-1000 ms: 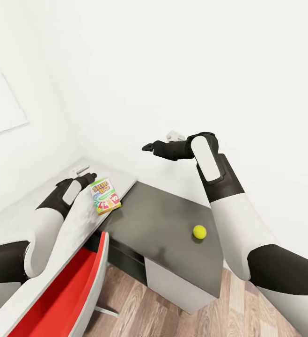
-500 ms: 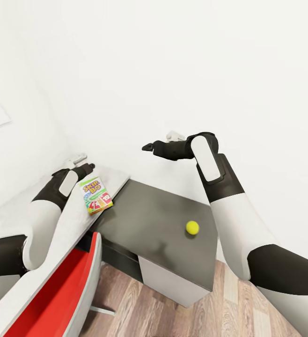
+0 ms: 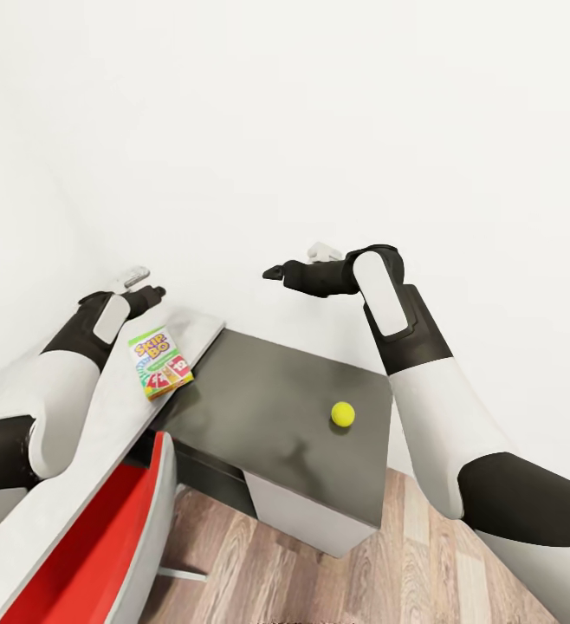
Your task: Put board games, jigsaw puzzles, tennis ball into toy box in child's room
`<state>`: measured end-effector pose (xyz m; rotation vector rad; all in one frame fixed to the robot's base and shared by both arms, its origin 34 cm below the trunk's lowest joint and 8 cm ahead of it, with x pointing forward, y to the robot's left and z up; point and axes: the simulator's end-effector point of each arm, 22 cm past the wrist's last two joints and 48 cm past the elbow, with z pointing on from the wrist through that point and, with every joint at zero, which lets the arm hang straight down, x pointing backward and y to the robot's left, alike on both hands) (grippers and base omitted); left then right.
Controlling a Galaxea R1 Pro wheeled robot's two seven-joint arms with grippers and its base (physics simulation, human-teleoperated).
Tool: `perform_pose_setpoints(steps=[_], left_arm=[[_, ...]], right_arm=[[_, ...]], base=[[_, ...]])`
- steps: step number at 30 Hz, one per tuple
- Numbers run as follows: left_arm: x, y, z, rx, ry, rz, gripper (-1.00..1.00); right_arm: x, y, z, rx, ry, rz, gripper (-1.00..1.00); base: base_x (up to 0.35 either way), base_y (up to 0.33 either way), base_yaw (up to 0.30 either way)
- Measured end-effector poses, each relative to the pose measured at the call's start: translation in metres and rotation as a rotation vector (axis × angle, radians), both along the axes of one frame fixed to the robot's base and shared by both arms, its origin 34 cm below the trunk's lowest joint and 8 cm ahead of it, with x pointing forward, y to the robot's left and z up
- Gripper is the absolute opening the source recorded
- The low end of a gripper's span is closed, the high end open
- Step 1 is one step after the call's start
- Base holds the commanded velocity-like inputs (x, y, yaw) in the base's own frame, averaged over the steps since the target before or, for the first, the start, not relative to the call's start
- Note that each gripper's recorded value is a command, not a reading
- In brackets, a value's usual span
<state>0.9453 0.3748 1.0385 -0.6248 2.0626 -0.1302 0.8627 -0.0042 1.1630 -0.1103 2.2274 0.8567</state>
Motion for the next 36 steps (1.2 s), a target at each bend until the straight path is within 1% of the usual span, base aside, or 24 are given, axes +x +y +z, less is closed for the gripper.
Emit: perform_pose_setpoints(steps=[6, 12, 18, 23, 27, 36], left_arm=[[-0.002, 0.013, -0.006, 0.006, 0.033, 0.009, 1.00], [-0.009, 0.028, -0.019, 0.029, 0.078, 0.053, 1.00], [-0.015, 0.033, -0.031, 0.038, 0.120, 0.068, 1.00], [-0.017, 0.036, -0.035, 0.042, 0.131, 0.072, 1.00], [-0.020, 0.044, -0.036, 0.047, 0.142, 0.078, 1.00], [-0.021, 0.047, -0.037, 0.052, 0.147, 0.081, 1.00]], right_arm=[[0.001, 0.000, -0.006, 0.000, 0.008, 0.000, 1.00], [0.003, 0.000, -0.013, 0.000, 0.017, 0.000, 1.00], [0.004, 0.000, -0.015, 0.004, 0.016, 0.000, 1.00], [0.005, 0.001, -0.006, 0.012, -0.006, 0.001, 1.00], [0.005, 0.001, 0.000, 0.018, -0.023, 0.002, 1.00], [0.005, 0.001, 0.005, 0.019, -0.033, 0.003, 1.00]], base=[[0.000, 0.000, -0.129], [0.000, 0.000, -0.118], [0.000, 0.000, -0.033], [0.000, 0.000, -0.006], [0.000, 0.000, -0.001], [0.000, 0.000, 0.000]])
